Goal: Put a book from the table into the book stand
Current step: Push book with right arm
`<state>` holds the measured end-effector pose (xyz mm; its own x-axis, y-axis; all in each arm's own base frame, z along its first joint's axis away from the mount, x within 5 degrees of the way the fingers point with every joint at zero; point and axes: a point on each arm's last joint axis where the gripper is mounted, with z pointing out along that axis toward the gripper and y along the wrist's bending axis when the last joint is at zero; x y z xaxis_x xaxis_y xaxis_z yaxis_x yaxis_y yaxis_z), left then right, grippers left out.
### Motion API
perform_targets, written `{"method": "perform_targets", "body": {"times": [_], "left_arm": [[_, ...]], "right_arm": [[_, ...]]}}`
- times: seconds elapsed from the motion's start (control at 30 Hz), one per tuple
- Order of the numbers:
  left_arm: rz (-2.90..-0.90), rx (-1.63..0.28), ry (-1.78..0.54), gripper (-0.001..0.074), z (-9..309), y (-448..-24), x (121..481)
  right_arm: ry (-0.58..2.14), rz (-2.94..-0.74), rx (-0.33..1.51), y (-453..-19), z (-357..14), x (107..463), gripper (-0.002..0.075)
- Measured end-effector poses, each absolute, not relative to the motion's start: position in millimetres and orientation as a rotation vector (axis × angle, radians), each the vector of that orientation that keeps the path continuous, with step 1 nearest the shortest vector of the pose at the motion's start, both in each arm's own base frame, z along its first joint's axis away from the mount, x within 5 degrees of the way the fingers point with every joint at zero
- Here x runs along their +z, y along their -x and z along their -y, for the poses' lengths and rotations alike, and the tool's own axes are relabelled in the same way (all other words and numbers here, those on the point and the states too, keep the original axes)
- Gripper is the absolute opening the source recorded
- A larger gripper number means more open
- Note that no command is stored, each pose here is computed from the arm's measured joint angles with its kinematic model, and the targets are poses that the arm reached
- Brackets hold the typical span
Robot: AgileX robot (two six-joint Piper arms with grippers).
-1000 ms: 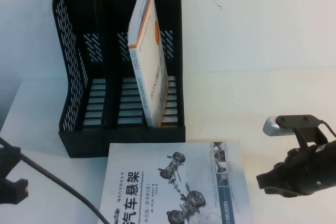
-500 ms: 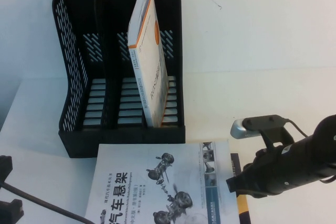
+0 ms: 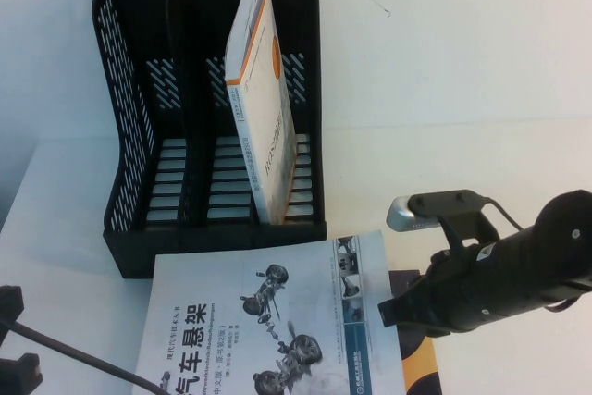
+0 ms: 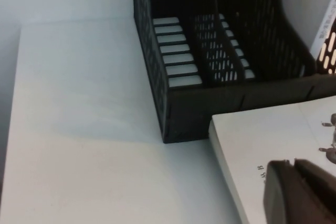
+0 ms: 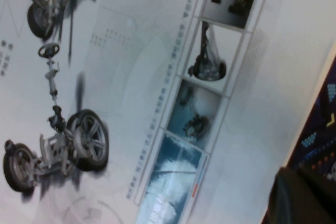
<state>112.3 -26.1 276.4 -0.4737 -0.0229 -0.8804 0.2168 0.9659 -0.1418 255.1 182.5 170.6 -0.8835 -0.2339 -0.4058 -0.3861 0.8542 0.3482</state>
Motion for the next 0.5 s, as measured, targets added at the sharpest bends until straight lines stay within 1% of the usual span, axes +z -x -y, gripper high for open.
{"method": "perform_targets", "body": {"times": [0.13, 0.23, 0.33, 0.5], "left_arm": [[-2.059, -0.267, -0.112, -0.0003, 24.2, -112.4, 275.5], [-2.065, -0.269, -0.095, -0.0003, 23.6, -112.4, 275.1], [-2.077, -0.268, -0.068, -0.0003, 22.6, -113.4, 273.9], [-2.176, -0.299, 0.018, -0.0003, 22.9, -126.1, 260.0]], "right_arm": [[0.455, -2.651, 0.591, -256.1, -181.1, 176.6, 0.0004], [0.463, -2.609, 0.565, -254.4, -176.8, 190.2, 0.0004], [0.467, -2.542, 0.528, -252.3, -166.0, 212.6, 0.0004], [0.406, -2.399, 0.459, -243.3, -129.9, 263.9, 0.0004]]}}
